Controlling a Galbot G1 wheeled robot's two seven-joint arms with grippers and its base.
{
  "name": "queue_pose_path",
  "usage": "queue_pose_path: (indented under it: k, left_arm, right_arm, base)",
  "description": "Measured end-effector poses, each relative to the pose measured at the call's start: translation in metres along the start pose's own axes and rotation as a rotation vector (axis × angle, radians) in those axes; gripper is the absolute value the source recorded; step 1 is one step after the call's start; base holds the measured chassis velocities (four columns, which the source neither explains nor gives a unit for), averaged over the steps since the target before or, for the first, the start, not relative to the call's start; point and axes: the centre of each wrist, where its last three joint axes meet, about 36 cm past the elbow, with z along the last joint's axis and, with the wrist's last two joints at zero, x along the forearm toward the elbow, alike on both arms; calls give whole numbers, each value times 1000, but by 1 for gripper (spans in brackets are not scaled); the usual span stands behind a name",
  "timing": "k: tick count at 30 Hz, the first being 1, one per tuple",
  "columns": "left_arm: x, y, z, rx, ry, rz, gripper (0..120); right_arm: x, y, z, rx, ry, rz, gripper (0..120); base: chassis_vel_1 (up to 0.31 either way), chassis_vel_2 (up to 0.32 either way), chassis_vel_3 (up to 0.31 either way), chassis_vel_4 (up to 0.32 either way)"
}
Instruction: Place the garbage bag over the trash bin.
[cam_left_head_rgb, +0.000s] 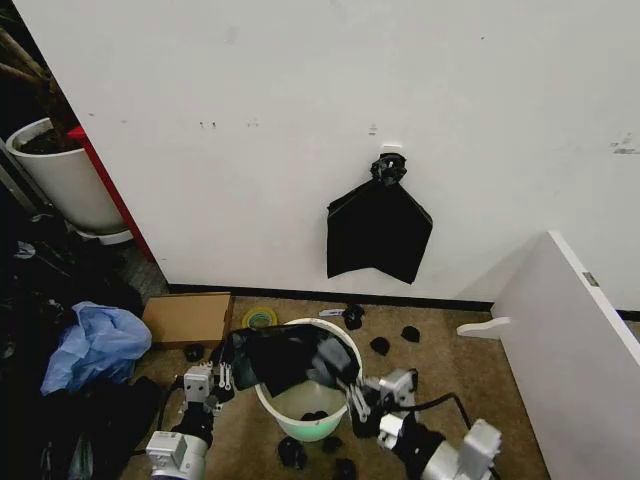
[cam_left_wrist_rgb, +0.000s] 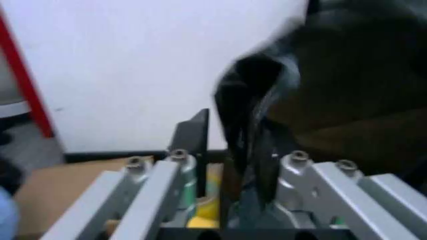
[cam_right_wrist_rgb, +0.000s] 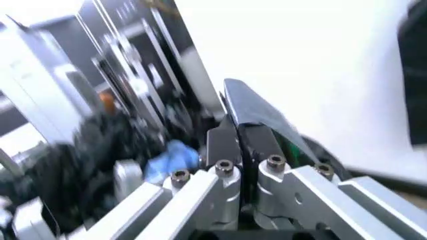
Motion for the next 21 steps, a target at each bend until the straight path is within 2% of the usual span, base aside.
queue_pose_path:
  k: [1, 6, 8, 9, 12, 14, 16, 17, 19, 20, 21]
  left_arm:
    - [0, 0, 0, 0, 0, 0, 31]
    - [-3, 5, -3, 36, -36, 124, 53]
    - [-6, 7, -5, 67, -14, 128, 61]
    - [-6, 7, -5, 67, -14, 128, 61]
    - [-13, 9, -9, 173, 52, 117, 74]
    - [-17, 9, -11, 223, 43, 114, 84]
    - [-17, 9, -11, 227, 23, 119, 88]
    - [-19, 11, -11, 215, -18, 124, 93]
    - [-20, 17, -12, 164, -82, 128, 98]
    - [-23, 28, -15, 100, -140, 130, 100]
    - [-23, 28, -15, 100, -140, 130, 100]
  right_arm:
    - [0, 0, 0, 0, 0, 0, 0]
    - [-10, -8, 8, -12, -60, 0, 0]
    - [-14, -12, 11, -14, -76, 9, 0]
    - [-14, -12, 11, -14, -76, 9, 0]
    - [-21, -18, 14, -18, -103, 27, 0]
    - [-25, -23, 14, -14, -120, 40, 0]
    - [-26, -25, 14, -13, -126, 47, 0]
    - [-29, -28, 15, -12, -133, 59, 0]
    - [-32, -31, 17, -12, -142, 75, 0]
    - [-34, -33, 18, -12, -148, 82, 0]
    - [-34, -33, 18, -12, -148, 82, 0]
  base:
    - [0, 0, 0, 0]
    - [0, 0, 0, 0]
    - [0, 0, 0, 0]
    - [0, 0, 0, 0]
    - [0, 0, 0, 0]
    - [0, 0, 0, 0]
    - [0, 0, 0, 0]
    - [0, 0, 0, 0]
    - [0, 0, 0, 0]
    - [0, 0, 0, 0]
    - [0, 0, 0, 0]
